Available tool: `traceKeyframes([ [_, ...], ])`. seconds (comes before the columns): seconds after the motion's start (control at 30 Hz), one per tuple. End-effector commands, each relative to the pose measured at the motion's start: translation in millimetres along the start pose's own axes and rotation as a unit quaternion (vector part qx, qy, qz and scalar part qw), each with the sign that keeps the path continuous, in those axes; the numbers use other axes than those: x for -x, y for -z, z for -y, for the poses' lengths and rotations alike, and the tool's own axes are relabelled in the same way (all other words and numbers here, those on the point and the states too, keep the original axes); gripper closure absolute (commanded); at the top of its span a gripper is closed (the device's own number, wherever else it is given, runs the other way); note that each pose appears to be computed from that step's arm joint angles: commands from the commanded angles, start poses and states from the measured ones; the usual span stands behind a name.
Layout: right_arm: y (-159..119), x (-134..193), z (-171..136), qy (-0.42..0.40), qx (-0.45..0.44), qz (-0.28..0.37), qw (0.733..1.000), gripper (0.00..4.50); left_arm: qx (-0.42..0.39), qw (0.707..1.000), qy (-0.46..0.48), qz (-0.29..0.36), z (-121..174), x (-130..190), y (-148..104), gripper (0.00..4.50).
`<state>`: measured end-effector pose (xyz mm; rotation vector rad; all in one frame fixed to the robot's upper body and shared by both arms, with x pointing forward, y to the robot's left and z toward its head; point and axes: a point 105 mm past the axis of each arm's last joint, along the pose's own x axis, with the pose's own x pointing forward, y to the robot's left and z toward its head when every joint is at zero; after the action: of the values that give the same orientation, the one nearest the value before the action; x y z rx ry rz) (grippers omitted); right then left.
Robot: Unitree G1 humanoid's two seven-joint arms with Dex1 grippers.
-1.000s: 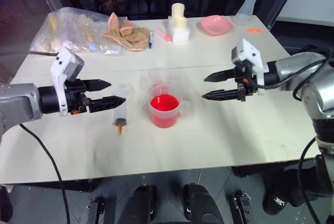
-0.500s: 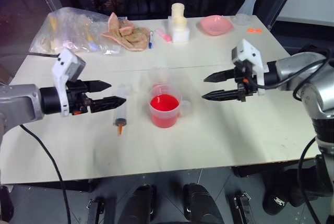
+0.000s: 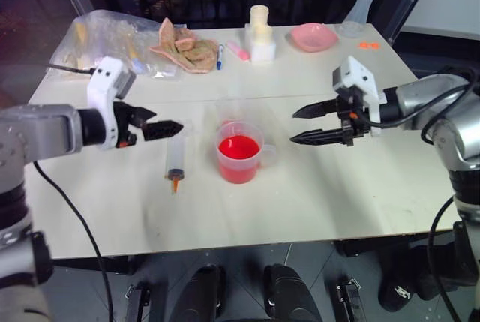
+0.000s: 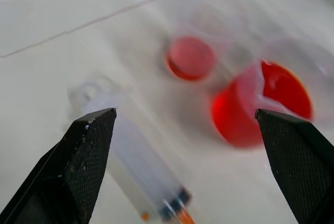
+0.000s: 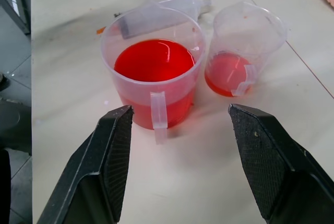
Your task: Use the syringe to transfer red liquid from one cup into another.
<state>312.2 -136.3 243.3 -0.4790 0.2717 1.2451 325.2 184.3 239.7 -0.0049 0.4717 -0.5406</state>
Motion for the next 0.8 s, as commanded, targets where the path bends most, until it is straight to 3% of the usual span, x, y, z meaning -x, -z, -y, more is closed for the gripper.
traceKeyframes([
  [0.03, -12.6, 6.2, 1.6, 0.011, 0.023, 0.009, 1.0, 1.46, 0.055, 0.993, -0.106, 0.012, -29.1, -4.8, -20.5, 0.04],
  [0.13, -12.6, 5.1, 1.8, 0.008, 0.023, 0.007, 1.0, 1.46, 0.076, 0.979, -0.186, -0.048, -45.0, -20.5, -27.2, 0.04],
  [0.27, -11.6, 4.6, 2.5, 0.007, 0.022, 0.005, 1.0, 1.46, 0.085, 0.951, -0.253, -0.157, -56.2, -34.7, -15.8, 0.04],
  [0.5, -12.5, 3.3, 2.8, 0.005, 0.024, 0.005, 1.0, 1.46, 0.154, 0.916, -0.255, -0.268, -44.0, -49.6, -2.8, 0.04],
  [0.8, -10.8, 5.2, 2.8, 0.012, 0.022, 0.007, 1.0, 1.46, 0.212, 0.888, -0.225, -0.341, -18.6, -54.4, 6.6, 0.04],
])
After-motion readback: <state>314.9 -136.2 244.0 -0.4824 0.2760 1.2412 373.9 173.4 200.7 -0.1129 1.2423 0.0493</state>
